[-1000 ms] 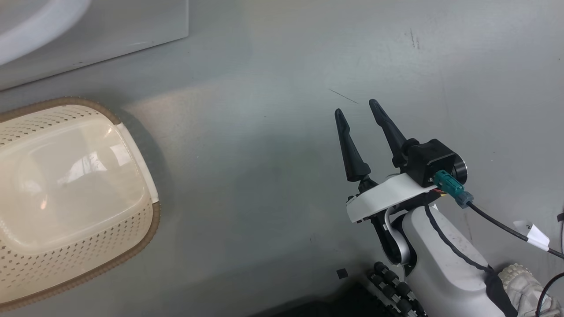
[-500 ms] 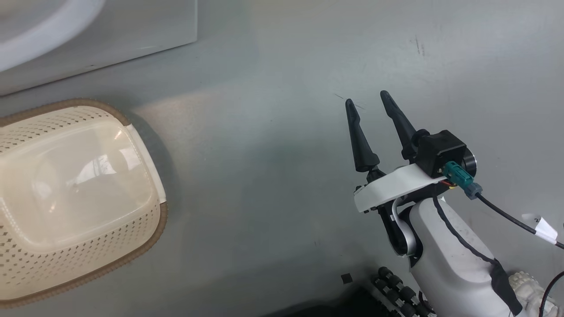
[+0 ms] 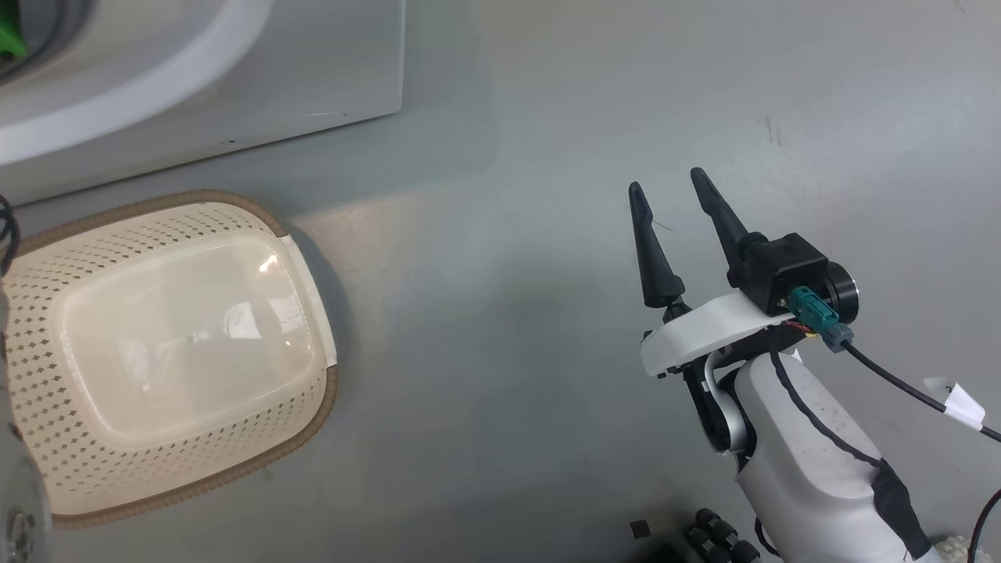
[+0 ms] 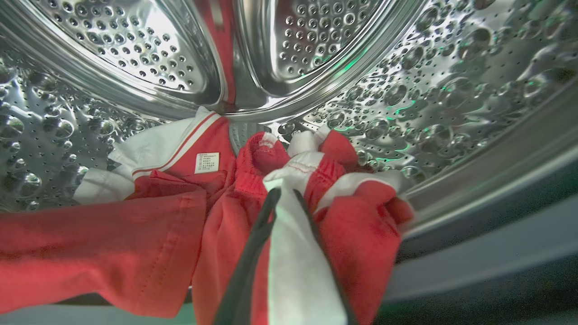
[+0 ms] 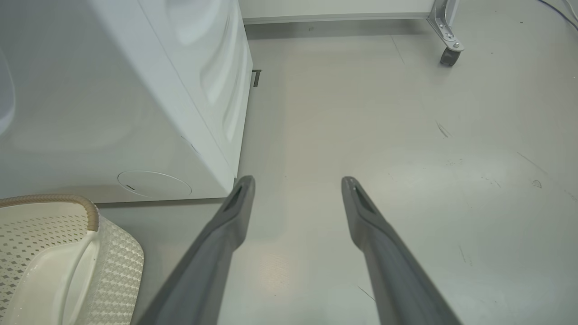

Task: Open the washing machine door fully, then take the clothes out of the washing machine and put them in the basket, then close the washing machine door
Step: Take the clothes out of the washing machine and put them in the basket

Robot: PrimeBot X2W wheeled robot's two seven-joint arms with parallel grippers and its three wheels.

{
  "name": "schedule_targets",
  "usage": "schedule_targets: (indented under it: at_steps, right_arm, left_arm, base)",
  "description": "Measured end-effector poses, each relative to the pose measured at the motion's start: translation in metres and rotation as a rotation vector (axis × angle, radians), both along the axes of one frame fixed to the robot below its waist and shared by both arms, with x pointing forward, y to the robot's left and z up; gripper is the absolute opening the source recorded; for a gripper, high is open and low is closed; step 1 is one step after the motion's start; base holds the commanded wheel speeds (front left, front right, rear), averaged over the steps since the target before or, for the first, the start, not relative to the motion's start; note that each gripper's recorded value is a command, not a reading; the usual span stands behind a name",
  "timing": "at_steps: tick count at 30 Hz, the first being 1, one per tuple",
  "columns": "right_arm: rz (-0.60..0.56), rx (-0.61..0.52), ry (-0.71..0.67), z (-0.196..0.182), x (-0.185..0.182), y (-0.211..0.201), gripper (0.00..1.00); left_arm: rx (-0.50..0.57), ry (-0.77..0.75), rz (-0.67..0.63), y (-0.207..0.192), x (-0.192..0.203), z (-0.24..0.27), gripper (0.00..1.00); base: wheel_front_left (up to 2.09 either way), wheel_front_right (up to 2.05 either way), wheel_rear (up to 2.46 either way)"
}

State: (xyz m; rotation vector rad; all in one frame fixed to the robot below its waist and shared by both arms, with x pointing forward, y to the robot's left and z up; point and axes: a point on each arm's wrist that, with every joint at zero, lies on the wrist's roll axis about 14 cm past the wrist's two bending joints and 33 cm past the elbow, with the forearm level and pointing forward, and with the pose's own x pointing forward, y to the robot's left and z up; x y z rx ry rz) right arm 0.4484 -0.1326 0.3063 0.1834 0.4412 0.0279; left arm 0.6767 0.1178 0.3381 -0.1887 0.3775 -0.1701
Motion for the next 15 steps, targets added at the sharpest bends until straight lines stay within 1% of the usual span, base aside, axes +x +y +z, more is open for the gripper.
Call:
schedule_targets:
  at_steps: [7,15]
  right_arm:
    - [0.007,-0.010,-0.029,0.012,0.004,0.001,1.00]
    - [0.017,-0.016,-0.058,0.028,0.002,0.005,1.00]
  left_arm:
    - [-0.022,-0.052,0.003,-0.004,-0.013,0.021,0.00]
    - [-0.033,-0.082,0.010,-0.002,-0.040,0.041,0.00]
  base:
    - [0.00,0.00,0.00]
    - [0.00,0.00,0.00]
